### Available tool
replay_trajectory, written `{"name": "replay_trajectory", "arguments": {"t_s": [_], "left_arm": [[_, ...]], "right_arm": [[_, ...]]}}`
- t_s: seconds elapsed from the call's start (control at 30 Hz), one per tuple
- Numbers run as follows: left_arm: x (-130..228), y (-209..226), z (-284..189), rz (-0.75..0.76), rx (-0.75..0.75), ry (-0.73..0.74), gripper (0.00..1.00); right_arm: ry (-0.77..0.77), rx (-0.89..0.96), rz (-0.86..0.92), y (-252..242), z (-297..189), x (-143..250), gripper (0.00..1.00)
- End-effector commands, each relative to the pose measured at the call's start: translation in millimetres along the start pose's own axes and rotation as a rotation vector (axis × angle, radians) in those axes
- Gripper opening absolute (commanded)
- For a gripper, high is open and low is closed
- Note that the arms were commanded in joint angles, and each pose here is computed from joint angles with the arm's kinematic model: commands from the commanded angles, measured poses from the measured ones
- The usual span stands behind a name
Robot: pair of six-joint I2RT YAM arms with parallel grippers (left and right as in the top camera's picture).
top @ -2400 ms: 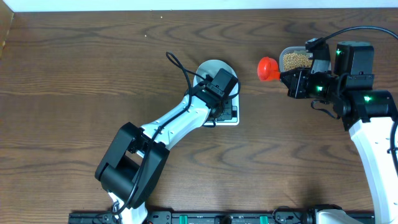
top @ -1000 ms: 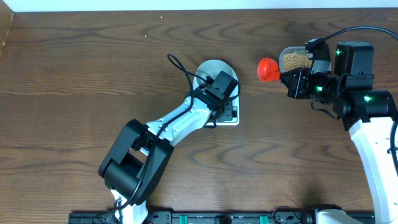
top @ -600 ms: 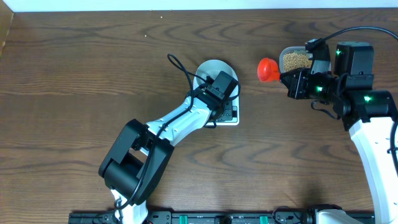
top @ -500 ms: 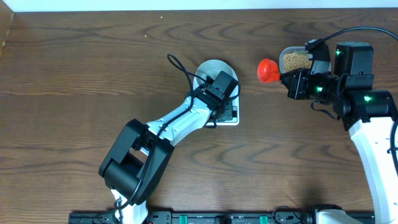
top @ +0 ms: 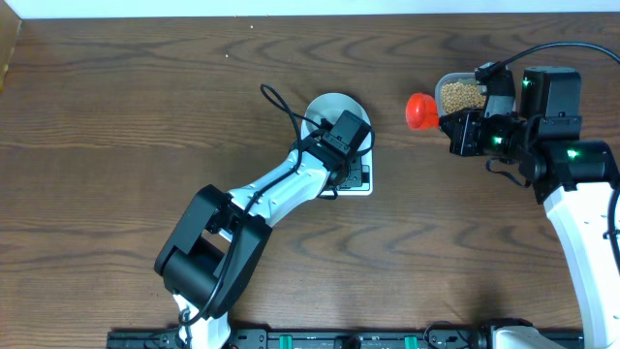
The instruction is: Scoop item into bowl and weigh 50g on scale
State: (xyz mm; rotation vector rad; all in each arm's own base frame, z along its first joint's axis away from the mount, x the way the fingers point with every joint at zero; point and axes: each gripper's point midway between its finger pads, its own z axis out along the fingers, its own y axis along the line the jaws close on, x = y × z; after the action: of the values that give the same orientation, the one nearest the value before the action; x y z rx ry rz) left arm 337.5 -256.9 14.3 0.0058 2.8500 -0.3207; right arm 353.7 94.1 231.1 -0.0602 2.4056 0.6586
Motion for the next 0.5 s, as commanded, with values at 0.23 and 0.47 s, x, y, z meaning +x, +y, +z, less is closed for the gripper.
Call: {"name": "replay_trajectory", "arguments": {"t_s": [0.23,0.47], "left_arm": [[39.7,30.9,35.6,-0.041,-0.113,0.141,0.07],[42.9,42.3,38.6,-0.097,-0.142,0.165,0.07]], "right_arm": [[-0.032,0.005,-0.029,2.4,-7.9,-8.5,0.01],[-0.026,0.006,-0.026,2.2,-7.9,-7.0,0.01]]}}
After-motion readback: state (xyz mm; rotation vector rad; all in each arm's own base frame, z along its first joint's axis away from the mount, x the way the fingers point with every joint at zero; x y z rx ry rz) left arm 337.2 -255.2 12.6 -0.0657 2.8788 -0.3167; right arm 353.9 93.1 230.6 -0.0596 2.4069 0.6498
